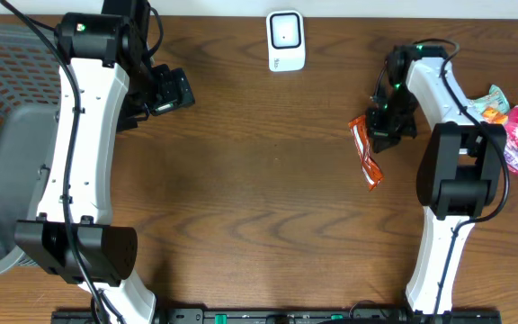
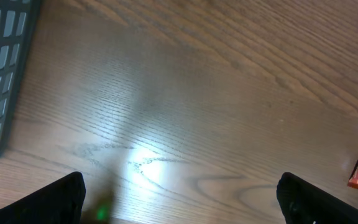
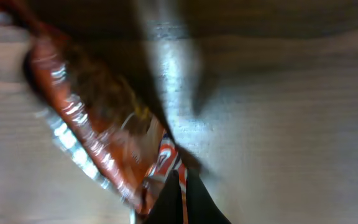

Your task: Scan the item barcode

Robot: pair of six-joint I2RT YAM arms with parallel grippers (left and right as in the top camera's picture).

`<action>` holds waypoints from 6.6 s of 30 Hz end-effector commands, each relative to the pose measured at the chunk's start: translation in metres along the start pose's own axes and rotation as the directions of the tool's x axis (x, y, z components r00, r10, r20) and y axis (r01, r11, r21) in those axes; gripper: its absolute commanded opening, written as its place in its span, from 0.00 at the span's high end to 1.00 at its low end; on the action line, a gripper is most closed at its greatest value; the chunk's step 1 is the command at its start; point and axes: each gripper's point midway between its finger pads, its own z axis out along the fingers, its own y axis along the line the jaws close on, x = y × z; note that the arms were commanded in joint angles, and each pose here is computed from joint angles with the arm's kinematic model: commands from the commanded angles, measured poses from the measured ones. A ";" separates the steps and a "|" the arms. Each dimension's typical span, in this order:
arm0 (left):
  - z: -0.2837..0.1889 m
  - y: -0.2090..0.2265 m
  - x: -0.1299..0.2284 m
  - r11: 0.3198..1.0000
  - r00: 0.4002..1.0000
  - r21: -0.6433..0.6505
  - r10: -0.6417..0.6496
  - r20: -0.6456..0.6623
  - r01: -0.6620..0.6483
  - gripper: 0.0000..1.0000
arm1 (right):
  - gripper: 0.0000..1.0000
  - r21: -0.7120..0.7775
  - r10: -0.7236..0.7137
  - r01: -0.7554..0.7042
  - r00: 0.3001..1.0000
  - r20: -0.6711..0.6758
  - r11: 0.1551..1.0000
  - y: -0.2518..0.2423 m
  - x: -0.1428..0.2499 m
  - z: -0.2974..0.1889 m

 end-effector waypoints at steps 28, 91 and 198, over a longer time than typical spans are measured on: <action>0.002 0.002 -0.001 1.000 1.000 -0.011 -0.006 -0.008 0.006 0.02 | 0.99 -0.049 -0.220 0.221 0.975 0.025 0.974 0.122 0.025 0.017; 0.002 0.002 -0.001 1.000 1.000 -0.011 -0.006 -0.008 0.006 0.02 | 0.50 -0.105 -0.157 0.175 0.975 0.158 0.979 0.197 0.018 0.041; 0.002 0.002 -0.001 1.000 1.000 -0.011 -0.006 -0.008 0.006 0.02 | 0.01 -0.201 0.591 -0.639 0.482 0.647 0.742 -0.181 0.059 -0.263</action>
